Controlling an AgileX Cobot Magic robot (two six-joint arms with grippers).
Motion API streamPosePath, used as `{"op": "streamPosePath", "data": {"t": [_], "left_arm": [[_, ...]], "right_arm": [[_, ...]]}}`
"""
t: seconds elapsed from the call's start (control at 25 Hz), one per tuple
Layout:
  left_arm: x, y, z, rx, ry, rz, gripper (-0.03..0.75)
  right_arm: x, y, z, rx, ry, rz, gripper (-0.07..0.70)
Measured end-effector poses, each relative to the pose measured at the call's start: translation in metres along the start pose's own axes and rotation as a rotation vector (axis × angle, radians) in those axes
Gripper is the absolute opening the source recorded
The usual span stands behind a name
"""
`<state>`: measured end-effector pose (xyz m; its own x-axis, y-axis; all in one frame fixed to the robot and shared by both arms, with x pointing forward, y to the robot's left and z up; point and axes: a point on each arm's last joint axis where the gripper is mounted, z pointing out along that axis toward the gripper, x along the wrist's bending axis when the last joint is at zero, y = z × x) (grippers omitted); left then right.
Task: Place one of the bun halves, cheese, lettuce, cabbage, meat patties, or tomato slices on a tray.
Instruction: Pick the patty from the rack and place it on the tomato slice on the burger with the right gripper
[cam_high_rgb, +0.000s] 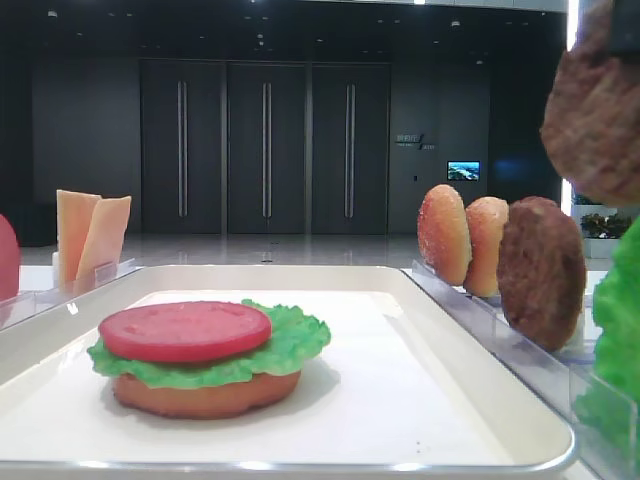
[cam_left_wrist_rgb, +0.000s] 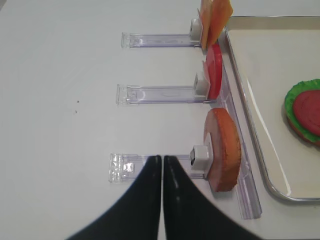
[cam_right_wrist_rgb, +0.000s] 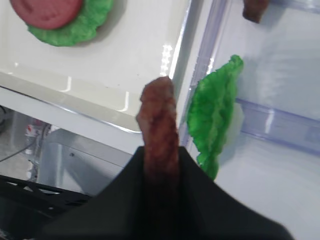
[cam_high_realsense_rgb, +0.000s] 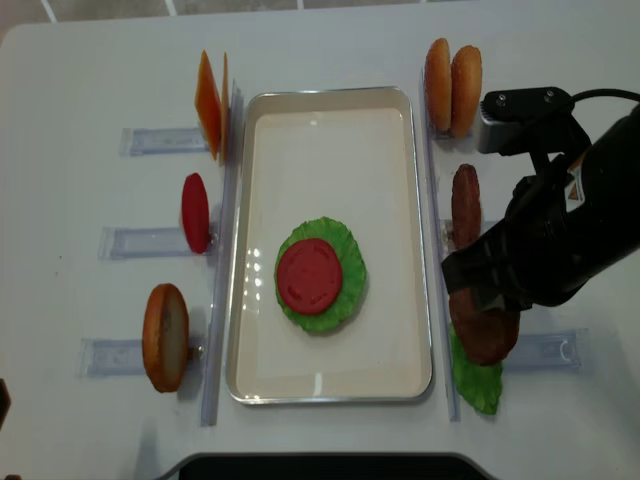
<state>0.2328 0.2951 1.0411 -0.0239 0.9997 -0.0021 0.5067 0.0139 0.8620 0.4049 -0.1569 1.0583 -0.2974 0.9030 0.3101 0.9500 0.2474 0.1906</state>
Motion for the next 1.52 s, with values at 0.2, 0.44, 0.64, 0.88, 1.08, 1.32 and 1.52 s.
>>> {"op": "streamPosePath", "data": {"t": [0.2, 0.44, 0.64, 0.88, 1.08, 1.32, 1.52], "left_arm": [[0.000, 0.000, 0.000, 0.000, 0.000, 0.000, -0.007], [0.000, 0.000, 0.000, 0.000, 0.000, 0.000, -0.007], [0.000, 0.000, 0.000, 0.000, 0.000, 0.000, -0.007], [0.000, 0.000, 0.000, 0.000, 0.000, 0.000, -0.007], [0.000, 0.000, 0.000, 0.000, 0.000, 0.000, -0.007], [0.000, 0.000, 0.000, 0.000, 0.000, 0.000, -0.007], [0.000, 0.000, 0.000, 0.000, 0.000, 0.000, -0.007]], "right_arm": [[0.016, -0.004, -0.005, -0.079, 0.205, -0.040, 0.090], [0.038, 0.008, 0.009, -0.159, 0.490, -0.152, 0.090], [0.045, 0.022, 0.036, -0.166, 0.619, -0.184, 0.090], [0.046, 0.040, 0.067, -0.159, 0.774, -0.189, 0.090], [0.037, 0.055, 0.091, -0.186, 0.833, -0.135, 0.090], [0.030, 0.065, 0.115, -0.211, 0.845, -0.085, 0.090], [0.024, 0.072, 0.131, -0.240, 0.818, -0.020, 0.090]]}}
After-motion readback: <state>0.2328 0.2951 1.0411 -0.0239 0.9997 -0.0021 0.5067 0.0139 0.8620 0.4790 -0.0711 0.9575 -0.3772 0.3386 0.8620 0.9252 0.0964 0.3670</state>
